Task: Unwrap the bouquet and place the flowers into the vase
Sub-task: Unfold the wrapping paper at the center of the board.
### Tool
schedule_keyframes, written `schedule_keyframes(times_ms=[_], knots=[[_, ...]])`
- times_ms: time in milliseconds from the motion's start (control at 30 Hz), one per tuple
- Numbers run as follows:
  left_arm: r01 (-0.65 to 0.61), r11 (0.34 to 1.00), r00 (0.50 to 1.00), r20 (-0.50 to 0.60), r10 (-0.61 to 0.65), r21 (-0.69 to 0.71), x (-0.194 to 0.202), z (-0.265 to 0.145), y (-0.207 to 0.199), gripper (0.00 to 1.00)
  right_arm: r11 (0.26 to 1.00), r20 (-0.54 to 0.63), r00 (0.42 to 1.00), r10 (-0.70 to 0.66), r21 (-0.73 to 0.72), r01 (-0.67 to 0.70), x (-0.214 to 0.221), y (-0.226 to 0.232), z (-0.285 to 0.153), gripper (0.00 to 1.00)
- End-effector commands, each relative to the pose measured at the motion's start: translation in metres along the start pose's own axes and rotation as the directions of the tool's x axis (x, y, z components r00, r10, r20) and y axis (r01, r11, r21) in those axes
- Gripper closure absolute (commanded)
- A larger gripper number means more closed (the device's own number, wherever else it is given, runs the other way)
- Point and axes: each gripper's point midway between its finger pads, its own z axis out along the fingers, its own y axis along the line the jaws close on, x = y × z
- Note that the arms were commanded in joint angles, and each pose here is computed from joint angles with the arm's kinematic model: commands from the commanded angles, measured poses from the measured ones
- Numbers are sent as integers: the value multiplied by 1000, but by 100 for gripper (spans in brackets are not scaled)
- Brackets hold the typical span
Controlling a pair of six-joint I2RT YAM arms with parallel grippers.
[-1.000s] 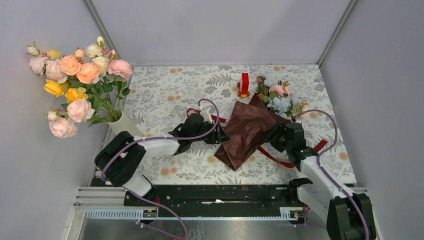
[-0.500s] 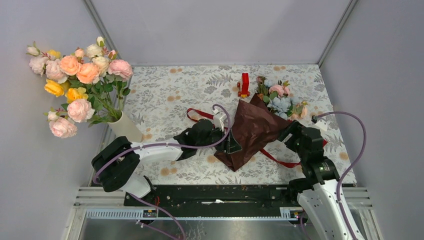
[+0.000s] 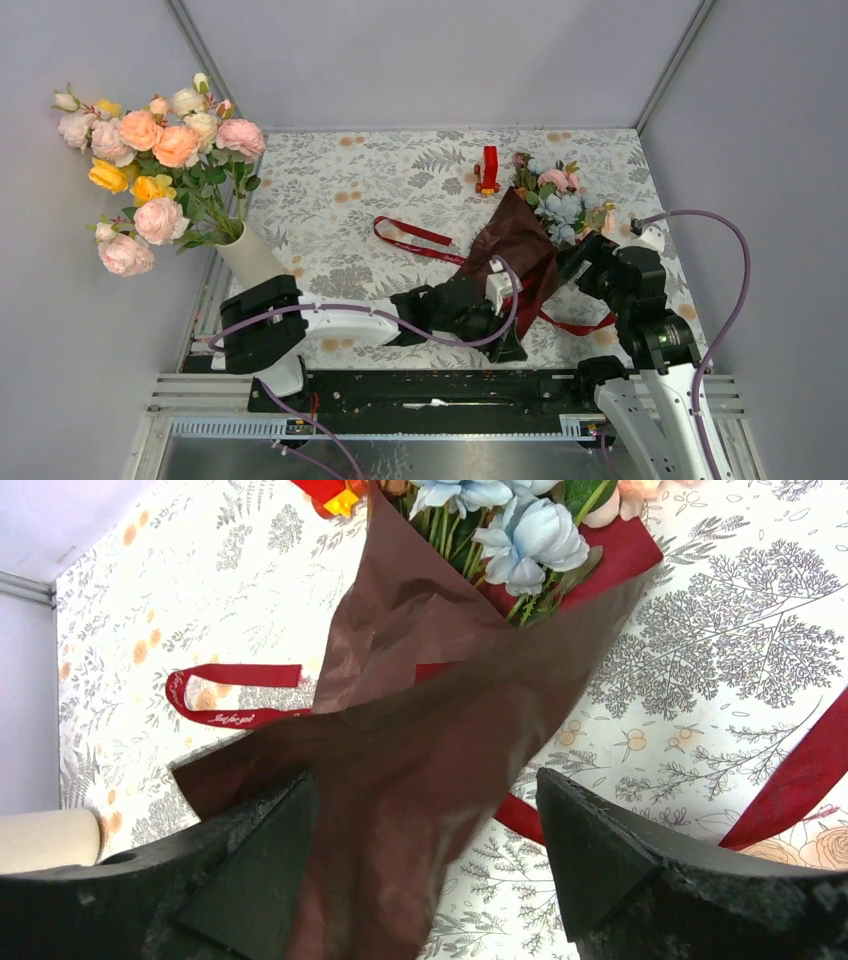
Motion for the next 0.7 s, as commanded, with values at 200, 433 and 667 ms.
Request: schedule_keyframes(times_ms=[200, 433, 667], knots=[[-100, 991, 992, -70, 107, 91, 32, 19, -22, 17, 998, -34, 999, -27, -50, 25, -2, 12, -11, 12], [-132, 982, 987, -76, 143, 134, 37, 18, -28, 9, 996, -8, 999, -43, -76, 42, -19, 23, -30, 11], [-128, 979, 984, -104, 146, 159, 52, 27, -28, 8, 986, -15, 999, -38, -161, 36, -28, 44, -50, 15]])
